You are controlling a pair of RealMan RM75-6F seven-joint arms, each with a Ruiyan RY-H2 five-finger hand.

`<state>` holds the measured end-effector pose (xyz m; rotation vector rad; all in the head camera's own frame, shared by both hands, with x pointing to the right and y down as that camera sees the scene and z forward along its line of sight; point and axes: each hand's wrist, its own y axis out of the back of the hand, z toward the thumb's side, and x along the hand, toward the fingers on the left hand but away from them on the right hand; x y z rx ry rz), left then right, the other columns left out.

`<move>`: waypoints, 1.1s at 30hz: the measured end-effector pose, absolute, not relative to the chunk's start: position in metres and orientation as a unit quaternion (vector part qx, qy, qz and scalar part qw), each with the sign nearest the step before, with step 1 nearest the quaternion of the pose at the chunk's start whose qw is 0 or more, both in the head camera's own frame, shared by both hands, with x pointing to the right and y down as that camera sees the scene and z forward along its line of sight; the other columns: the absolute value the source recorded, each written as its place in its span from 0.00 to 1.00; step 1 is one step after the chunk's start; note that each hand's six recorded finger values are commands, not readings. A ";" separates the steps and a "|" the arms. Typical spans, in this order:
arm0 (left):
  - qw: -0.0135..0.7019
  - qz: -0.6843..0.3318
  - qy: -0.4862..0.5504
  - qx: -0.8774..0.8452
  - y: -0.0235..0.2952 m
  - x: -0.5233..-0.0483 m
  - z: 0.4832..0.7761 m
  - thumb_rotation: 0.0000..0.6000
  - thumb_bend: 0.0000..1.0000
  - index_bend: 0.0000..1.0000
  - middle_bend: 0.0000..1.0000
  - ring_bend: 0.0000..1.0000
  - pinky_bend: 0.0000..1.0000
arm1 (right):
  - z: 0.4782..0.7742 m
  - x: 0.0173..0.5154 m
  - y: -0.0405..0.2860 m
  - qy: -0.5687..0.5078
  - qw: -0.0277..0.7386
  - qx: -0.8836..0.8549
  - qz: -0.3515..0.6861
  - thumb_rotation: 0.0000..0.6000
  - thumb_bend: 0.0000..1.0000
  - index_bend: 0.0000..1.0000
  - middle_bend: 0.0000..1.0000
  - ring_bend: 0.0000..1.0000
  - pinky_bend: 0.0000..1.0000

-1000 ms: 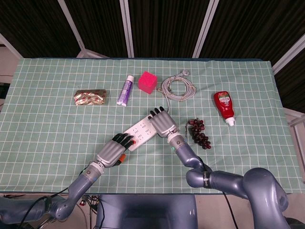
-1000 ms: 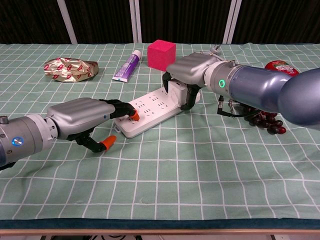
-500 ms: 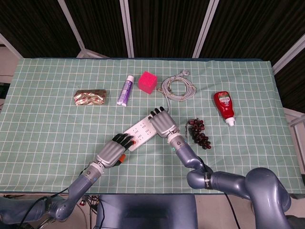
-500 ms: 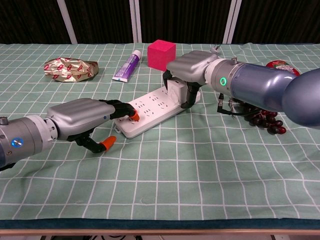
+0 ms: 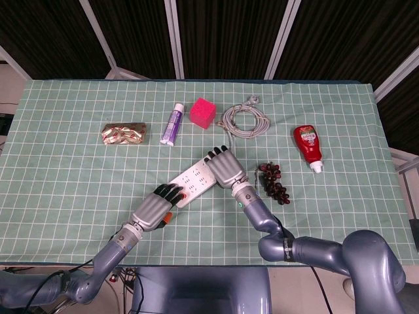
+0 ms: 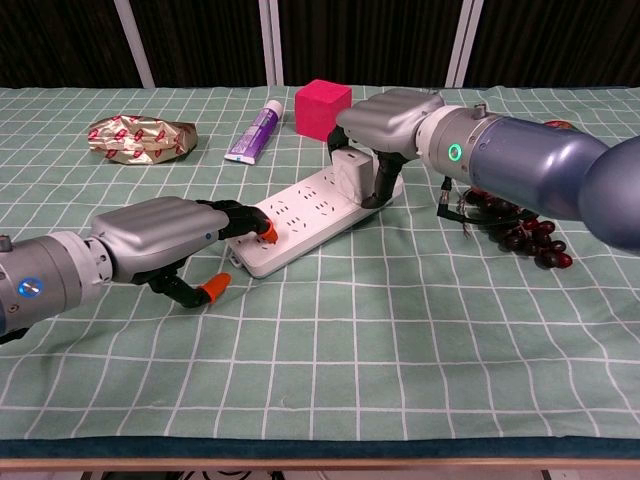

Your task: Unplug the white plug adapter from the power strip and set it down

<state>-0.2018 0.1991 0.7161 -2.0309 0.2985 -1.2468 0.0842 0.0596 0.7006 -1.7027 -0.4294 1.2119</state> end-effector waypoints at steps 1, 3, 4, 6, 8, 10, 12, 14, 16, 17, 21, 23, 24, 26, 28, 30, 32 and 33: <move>0.361 -0.484 0.116 -0.788 0.199 -0.202 0.716 1.00 0.53 0.20 0.11 0.03 0.12 | 0.699 0.084 0.059 -0.178 0.484 -0.699 0.496 1.00 0.71 0.65 0.30 0.22 0.27; 0.361 -0.485 0.116 -0.788 0.199 -0.203 0.716 1.00 0.53 0.20 0.11 0.03 0.12 | 0.694 0.084 0.059 -0.183 0.485 -0.699 0.493 1.00 0.71 0.66 0.30 0.22 0.27; 0.360 -0.486 0.116 -0.788 0.199 -0.203 0.716 1.00 0.53 0.20 0.11 0.03 0.12 | 0.692 0.083 0.058 -0.184 0.486 -0.699 0.492 1.00 0.71 0.66 0.30 0.22 0.27; 0.359 -0.486 0.117 -0.788 0.200 -0.203 0.716 1.00 0.53 0.20 0.11 0.03 0.12 | 0.687 0.082 0.058 -0.189 0.488 -0.698 0.488 1.00 0.71 0.66 0.30 0.22 0.27; 0.359 -0.486 0.118 -0.788 0.199 -0.203 0.716 1.00 0.53 0.20 0.11 0.03 0.12 | 0.681 0.081 0.057 -0.194 0.490 -0.698 0.485 1.00 0.71 0.66 0.30 0.22 0.27; 0.358 -0.486 0.120 -0.788 0.199 -0.203 0.715 1.00 0.53 0.20 0.11 0.03 0.12 | 0.677 0.081 0.057 -0.197 0.492 -0.697 0.483 1.00 0.71 0.66 0.30 0.22 0.27; 0.359 -0.485 0.125 -0.788 0.197 -0.203 0.713 1.00 0.53 0.20 0.11 0.03 0.12 | 0.672 0.080 0.056 -0.201 0.494 -0.696 0.480 1.00 0.71 0.66 0.30 0.22 0.27; 0.359 -0.483 0.134 -0.787 0.195 -0.203 0.710 1.00 0.53 0.20 0.11 0.03 0.12 | 0.666 0.081 0.056 -0.205 0.496 -0.695 0.477 1.00 0.71 0.66 0.30 0.22 0.27; 0.359 -0.478 0.150 -0.788 0.189 -0.203 0.704 1.00 0.52 0.20 0.11 0.03 0.12 | 0.661 0.082 0.056 -0.210 0.499 -0.694 0.475 1.00 0.71 0.66 0.30 0.22 0.27; 0.359 -0.475 0.158 -0.787 0.186 -0.203 0.701 1.00 0.52 0.20 0.11 0.03 0.12 | 0.657 0.083 0.055 -0.214 0.501 -0.692 0.474 1.00 0.71 0.66 0.30 0.22 0.27; 0.367 -0.456 0.209 -0.783 0.167 -0.203 0.680 1.00 0.49 0.19 0.10 0.03 0.12 | 0.643 0.092 0.055 -0.228 0.504 -0.685 0.474 1.00 0.71 0.65 0.30 0.22 0.27; 0.369 -0.445 0.238 -0.781 0.157 -0.205 0.668 1.00 0.48 0.19 0.10 0.03 0.12 | 0.635 0.100 0.056 -0.237 0.503 -0.680 0.477 1.00 0.71 0.63 0.30 0.22 0.27; 0.369 -0.436 0.260 -0.778 0.150 -0.207 0.658 1.00 0.48 0.19 0.10 0.03 0.12 | 0.633 0.105 0.057 -0.241 0.502 -0.678 0.480 1.00 0.71 0.61 0.30 0.22 0.27; 0.370 -0.424 0.290 -0.774 0.139 -0.211 0.643 1.00 0.47 0.19 0.10 0.03 0.12 | 0.627 0.117 0.059 -0.248 0.498 -0.672 0.489 1.00 0.71 0.58 0.30 0.22 0.27; 0.375 -0.412 0.318 -0.767 0.128 -0.220 0.625 1.00 0.44 0.19 0.10 0.03 0.12 | 0.624 0.130 0.062 -0.252 0.492 -0.667 0.498 1.00 0.71 0.53 0.29 0.20 0.26; 0.380 -0.405 0.340 -0.759 0.121 -0.230 0.608 1.00 0.37 0.19 0.10 0.03 0.12 | 0.623 0.145 0.069 -0.252 0.483 -0.664 0.512 1.00 0.71 0.45 0.25 0.16 0.23; 0.384 -0.402 0.356 -0.751 0.116 -0.241 0.595 1.00 0.32 0.19 0.10 0.03 0.12 | 0.624 0.160 0.078 -0.244 0.473 -0.661 0.529 1.00 0.70 0.38 0.21 0.12 0.19; 0.385 -0.401 0.366 -0.746 0.115 -0.249 0.588 1.00 0.30 0.19 0.10 0.03 0.12 | 0.626 0.167 0.083 -0.239 0.469 -0.659 0.537 1.00 0.68 0.34 0.19 0.10 0.17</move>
